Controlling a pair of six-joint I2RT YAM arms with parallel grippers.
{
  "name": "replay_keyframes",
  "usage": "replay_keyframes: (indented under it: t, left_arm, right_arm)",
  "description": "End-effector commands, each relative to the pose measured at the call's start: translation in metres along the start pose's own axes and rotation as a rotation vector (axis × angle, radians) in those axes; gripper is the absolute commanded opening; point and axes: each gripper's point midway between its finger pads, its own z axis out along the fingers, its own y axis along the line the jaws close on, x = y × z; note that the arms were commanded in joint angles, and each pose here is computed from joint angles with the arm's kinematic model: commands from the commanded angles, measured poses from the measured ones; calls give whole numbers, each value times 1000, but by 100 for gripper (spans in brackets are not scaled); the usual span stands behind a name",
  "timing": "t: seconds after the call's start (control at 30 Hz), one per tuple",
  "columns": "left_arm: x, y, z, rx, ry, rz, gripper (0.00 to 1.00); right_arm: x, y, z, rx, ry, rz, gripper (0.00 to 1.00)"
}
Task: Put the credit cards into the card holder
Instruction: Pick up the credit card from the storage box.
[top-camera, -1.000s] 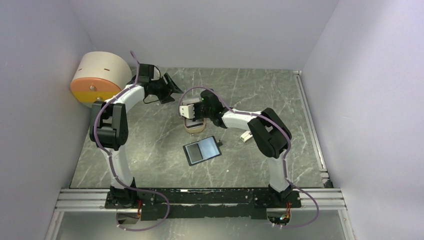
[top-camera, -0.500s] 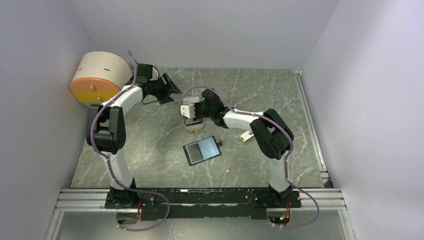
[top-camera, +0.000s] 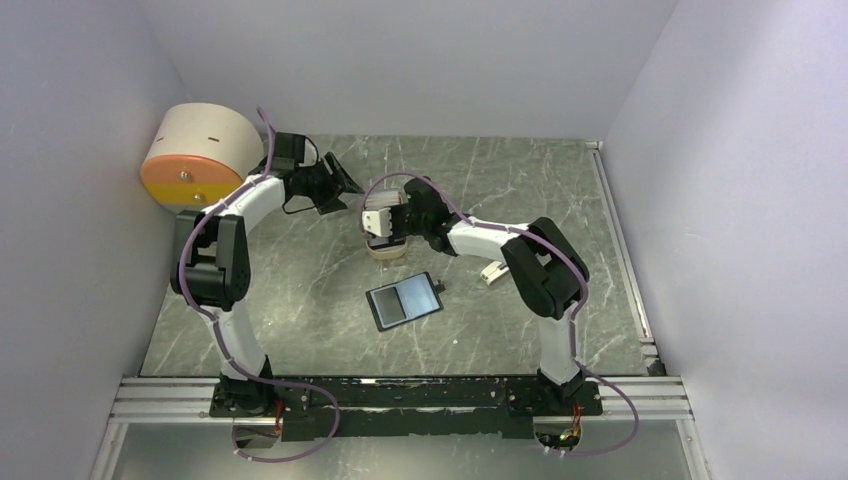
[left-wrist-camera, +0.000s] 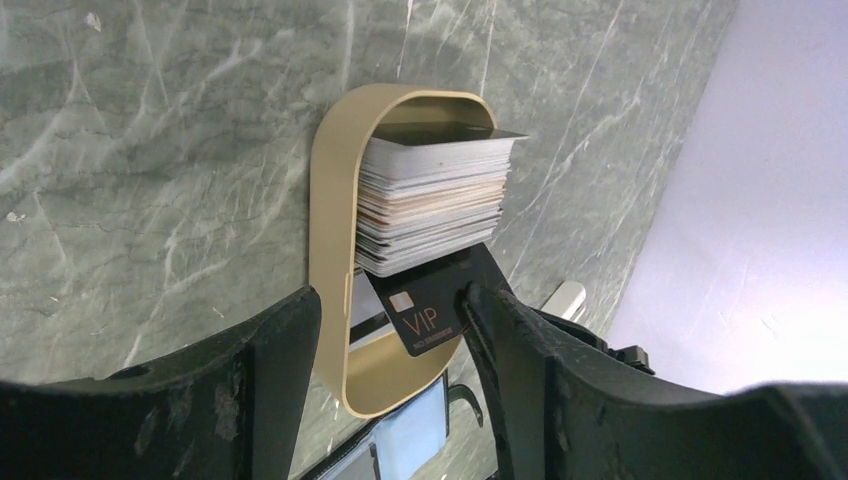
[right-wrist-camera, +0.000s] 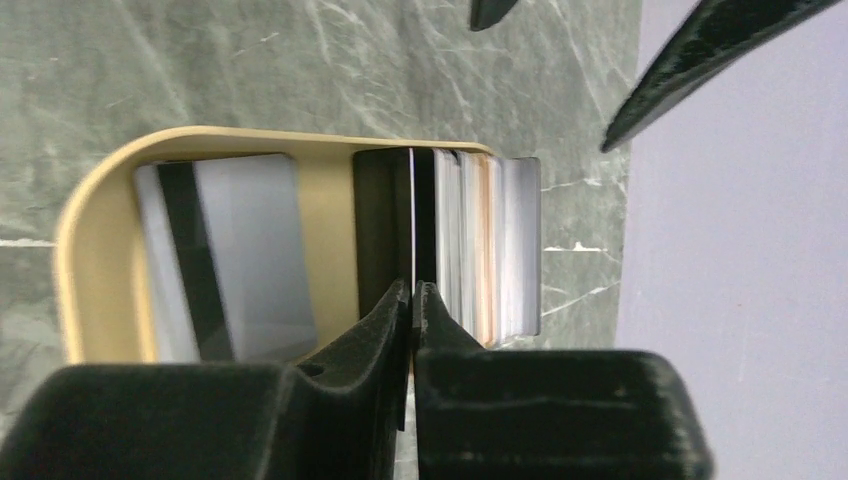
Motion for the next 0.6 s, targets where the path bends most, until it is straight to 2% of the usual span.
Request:
replay_keyframes:
  t: [0.0,0.37,0.47,0.57]
  left_arm:
    - [-5,-9,-16,15,-31,24,68]
    - [6,-5,-34,-15,-29,32,61]
    - [19,3,-44,-40,-16,39,58]
    - [35,7,-57,-40,-6,47,53]
  right_arm:
    - [-19,-34,-20,56,-35,-45,0]
    - [-30,-13,-44,-17,-67,-19,0]
    - [-40,-19,-59,17,-80,91,0]
    - [-48,-36,-75,90,-62,330,0]
